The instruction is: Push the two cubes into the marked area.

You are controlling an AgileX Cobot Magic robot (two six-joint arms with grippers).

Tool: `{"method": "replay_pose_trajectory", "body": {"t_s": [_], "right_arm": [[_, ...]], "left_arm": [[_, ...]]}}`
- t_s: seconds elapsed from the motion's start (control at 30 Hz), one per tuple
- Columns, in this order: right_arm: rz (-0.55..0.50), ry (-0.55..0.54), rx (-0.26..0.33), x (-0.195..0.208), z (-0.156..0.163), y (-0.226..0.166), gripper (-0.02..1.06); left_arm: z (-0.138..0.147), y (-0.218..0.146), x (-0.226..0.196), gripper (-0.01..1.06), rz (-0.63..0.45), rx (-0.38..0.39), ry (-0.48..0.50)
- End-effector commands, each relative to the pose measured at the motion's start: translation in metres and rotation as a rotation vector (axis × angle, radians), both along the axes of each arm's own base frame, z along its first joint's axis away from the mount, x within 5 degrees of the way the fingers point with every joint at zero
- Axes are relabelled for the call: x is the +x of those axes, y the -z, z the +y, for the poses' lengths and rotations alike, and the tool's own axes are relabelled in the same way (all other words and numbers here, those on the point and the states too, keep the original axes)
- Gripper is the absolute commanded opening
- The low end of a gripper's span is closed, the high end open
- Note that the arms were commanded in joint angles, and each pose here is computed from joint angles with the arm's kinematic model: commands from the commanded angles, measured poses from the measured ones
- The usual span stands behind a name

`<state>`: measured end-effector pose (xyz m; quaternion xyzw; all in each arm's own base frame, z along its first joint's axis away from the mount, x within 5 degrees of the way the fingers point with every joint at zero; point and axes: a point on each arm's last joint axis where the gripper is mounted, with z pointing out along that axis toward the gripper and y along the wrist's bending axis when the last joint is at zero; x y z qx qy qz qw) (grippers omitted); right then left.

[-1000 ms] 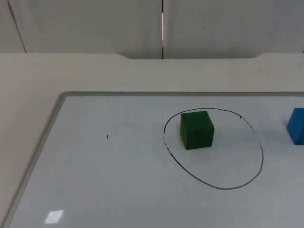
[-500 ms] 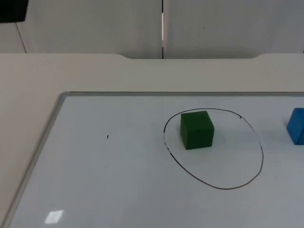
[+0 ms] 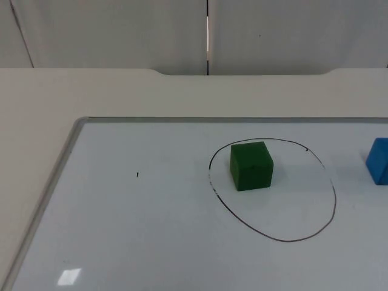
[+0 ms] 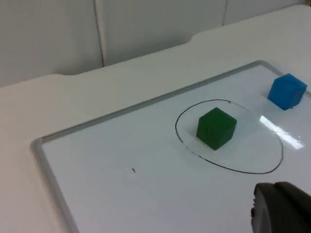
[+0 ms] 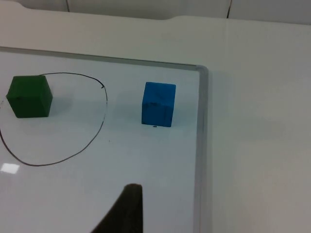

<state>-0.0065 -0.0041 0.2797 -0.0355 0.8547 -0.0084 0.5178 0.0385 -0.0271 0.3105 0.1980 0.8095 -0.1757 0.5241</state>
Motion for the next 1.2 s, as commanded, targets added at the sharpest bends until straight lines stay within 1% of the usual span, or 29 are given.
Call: {"method": "replay_pose_trajectory", "body": {"t_s": [0.0,0.03,0.13,0.17,0.2,0.27,0.37,0.43,0.5,0.63,0.7,1.17], "right_arm": [[-0.006,0.007,-0.002,0.000,0.000,0.000,1.05],[-0.006,0.007,-0.002,0.000,0.000,0.000,1.05],[-0.006,0.007,-0.002,0.000,0.000,0.000,1.05],[-0.006,0.007,-0.002,0.000,0.000,0.000,1.05],[-0.006,0.007,-0.002,0.000,0.000,0.000,1.05],[-0.006,0.007,-0.002,0.000,0.000,0.000,1.05],[-0.006,0.007,-0.002,0.000,0.000,0.000,1.05],[-0.006,0.007,-0.002,0.000,0.000,0.000,1.05],[-0.006,0.007,-0.002,0.000,0.000,0.000,1.05],[-0.006,0.007,-0.002,0.000,0.000,0.000,1.05],[-0.006,0.007,-0.002,0.000,0.000,0.000,1.05],[-0.013,0.009,0.005,-0.001,0.000,-0.001,1.05]], "left_arm": [[0.013,0.006,-0.012,0.00,0.019,0.004,-0.072],[0.018,0.008,-0.018,0.00,0.016,-0.008,-0.086],[0.022,0.009,-0.027,0.00,-0.007,-0.022,-0.088],[0.026,0.010,-0.034,0.00,-0.028,-0.044,-0.086],[0.028,0.012,-0.039,0.00,-0.033,-0.046,-0.086],[0.030,0.015,-0.042,0.00,-0.019,-0.037,-0.088],[0.033,0.023,-0.046,0.00,0.037,0.001,-0.089],[0.032,0.030,-0.045,0.00,0.063,0.063,-0.072],[0.031,0.035,-0.043,0.00,0.069,0.074,-0.061],[0.030,0.035,-0.043,0.00,0.066,0.066,-0.053],[0.030,0.035,-0.043,0.00,0.058,0.081,-0.056],[0.030,0.035,-0.043,0.00,0.049,0.097,-0.045]]}}
